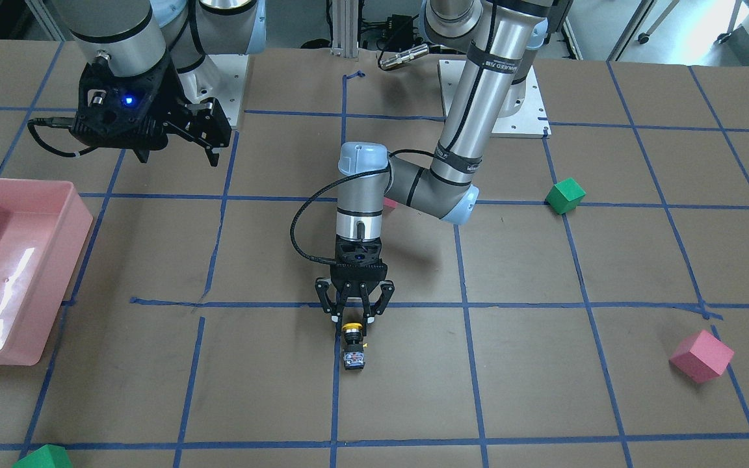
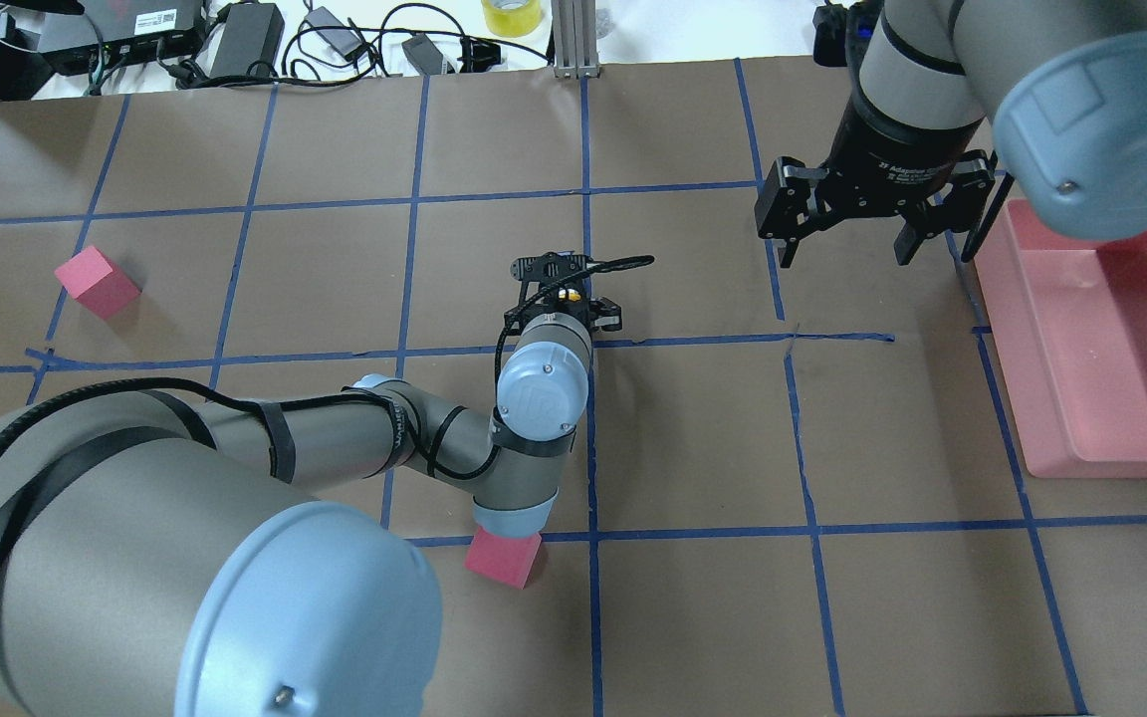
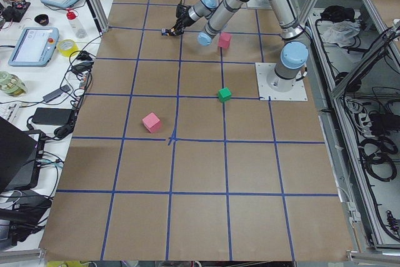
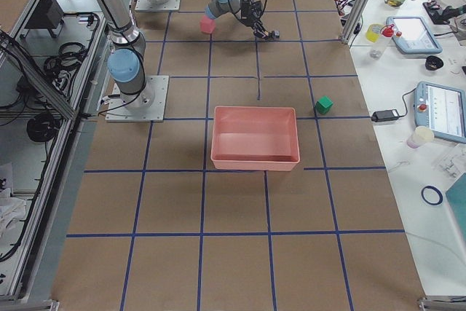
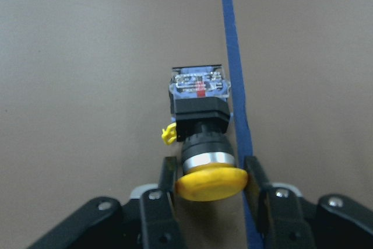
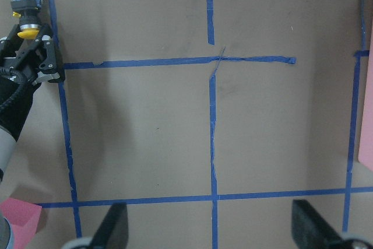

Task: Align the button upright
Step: 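Lower the left gripper over the button switch lying on its side, then grasp the button switch body with the left gripper and lift it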

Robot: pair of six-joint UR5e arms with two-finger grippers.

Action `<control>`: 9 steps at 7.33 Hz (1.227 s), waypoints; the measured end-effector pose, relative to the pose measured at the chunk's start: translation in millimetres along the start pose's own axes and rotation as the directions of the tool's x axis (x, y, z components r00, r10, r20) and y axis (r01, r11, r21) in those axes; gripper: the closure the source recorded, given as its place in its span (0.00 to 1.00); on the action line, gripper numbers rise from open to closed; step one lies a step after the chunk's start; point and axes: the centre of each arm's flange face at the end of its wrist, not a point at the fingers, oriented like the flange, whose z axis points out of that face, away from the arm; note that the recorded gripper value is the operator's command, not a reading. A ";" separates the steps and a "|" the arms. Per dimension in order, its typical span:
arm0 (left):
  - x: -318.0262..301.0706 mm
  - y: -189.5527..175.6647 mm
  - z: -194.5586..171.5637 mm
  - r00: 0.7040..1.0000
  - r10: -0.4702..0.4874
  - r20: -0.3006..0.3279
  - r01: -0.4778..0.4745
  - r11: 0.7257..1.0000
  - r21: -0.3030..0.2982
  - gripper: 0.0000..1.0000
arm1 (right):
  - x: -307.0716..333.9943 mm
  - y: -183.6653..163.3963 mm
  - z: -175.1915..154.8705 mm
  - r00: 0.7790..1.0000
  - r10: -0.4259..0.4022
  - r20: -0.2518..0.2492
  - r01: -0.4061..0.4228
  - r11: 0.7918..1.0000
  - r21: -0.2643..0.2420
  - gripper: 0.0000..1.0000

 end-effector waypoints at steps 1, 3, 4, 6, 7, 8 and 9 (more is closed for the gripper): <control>1.1 -7.3 -6.8 1.000 0.015 -0.004 -0.015 1.000 0.007 1.00 | 0.1 -0.6 0.5 1.000 0.002 0.003 -0.002 1.000 0.000 0.00; -1.6 -32.0 -19.1 0.999 0.047 0.011 -0.047 0.999 -0.025 1.00 | -0.1 -3.9 5.6 1.000 0.004 0.007 -0.004 1.000 -0.010 0.00; -7.8 -49.7 -23.1 0.998 0.051 0.031 -0.049 0.996 -0.074 1.00 | 1.1 -4.9 6.7 1.000 0.006 0.001 -0.006 1.000 -0.011 0.00; -18.4 -97.6 -35.4 0.998 0.046 0.042 -0.036 0.974 -0.222 1.00 | 2.0 -5.4 6.7 1.000 0.008 -0.002 -0.008 1.000 -0.010 0.00; -21.5 -119.8 -41.6 0.998 0.039 0.045 -0.023 0.948 -0.317 1.00 | 2.4 -5.5 6.6 1.000 0.009 -0.004 -0.009 1.000 -0.009 0.00; -20.1 -135.1 -49.9 0.999 0.016 0.042 0.003 0.908 -0.420 1.00 | 3.4 -5.7 4.9 1.000 0.008 -0.012 -0.008 1.000 -0.004 0.00; -16.6 -145.3 -58.8 0.998 -0.048 0.047 0.065 0.856 -0.513 1.00 | 4.8 -6.1 4.2 1.000 0.007 -0.026 -0.007 1.000 0.001 0.00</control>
